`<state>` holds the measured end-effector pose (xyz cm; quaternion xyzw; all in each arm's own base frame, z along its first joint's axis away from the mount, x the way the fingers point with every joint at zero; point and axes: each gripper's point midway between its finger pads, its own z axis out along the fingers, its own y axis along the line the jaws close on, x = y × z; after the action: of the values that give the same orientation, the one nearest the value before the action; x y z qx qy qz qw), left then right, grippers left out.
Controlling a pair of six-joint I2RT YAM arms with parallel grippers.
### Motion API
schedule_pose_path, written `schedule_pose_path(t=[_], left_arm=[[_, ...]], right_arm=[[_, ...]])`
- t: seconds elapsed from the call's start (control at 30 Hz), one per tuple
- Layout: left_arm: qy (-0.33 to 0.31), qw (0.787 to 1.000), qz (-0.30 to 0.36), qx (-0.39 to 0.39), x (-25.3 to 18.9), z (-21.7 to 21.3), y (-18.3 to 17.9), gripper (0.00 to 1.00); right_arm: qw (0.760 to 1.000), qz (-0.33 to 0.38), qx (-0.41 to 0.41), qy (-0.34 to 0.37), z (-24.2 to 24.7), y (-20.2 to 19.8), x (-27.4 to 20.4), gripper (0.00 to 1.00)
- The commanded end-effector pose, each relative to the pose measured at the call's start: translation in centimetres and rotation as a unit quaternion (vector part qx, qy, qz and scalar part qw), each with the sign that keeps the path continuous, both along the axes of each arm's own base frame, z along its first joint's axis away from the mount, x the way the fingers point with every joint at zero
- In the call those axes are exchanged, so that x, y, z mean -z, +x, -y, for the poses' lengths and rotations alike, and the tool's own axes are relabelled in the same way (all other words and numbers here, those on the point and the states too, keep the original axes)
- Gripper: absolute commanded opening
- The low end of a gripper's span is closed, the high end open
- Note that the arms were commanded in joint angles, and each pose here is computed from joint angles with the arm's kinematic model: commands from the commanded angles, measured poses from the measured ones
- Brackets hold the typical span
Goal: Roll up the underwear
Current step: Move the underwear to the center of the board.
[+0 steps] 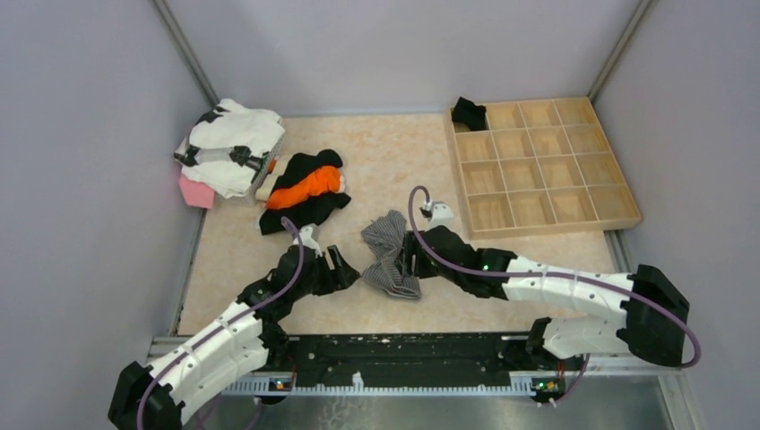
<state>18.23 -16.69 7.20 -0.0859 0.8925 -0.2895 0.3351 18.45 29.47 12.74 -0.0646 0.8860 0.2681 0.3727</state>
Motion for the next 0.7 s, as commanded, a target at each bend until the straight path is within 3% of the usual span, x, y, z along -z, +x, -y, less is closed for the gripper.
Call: schedule_pose_path(t=[0.0, 0.47, 0.67], left_arm=[[-0.079, 0.997, 0.006, 0.020, -1.1, 2.6, 0.0, 0.73], [-0.097, 0.995, 0.002, 0.020, 0.5, 3.7, 0.4, 0.65], [-0.099, 0.995, -0.001, 0.023, 1.0, 3.8, 0.3, 0.58]], right_arm=[[1.000, 0.013, -0.004, -0.005, -1.8, 1.2, -1.4, 0.60], [0.998, -0.010, -0.033, -0.046, -4.8, 1.6, -0.5, 0.58], [0.992, -0.016, -0.037, -0.116, -5.9, 2.5, 0.7, 0.57]])
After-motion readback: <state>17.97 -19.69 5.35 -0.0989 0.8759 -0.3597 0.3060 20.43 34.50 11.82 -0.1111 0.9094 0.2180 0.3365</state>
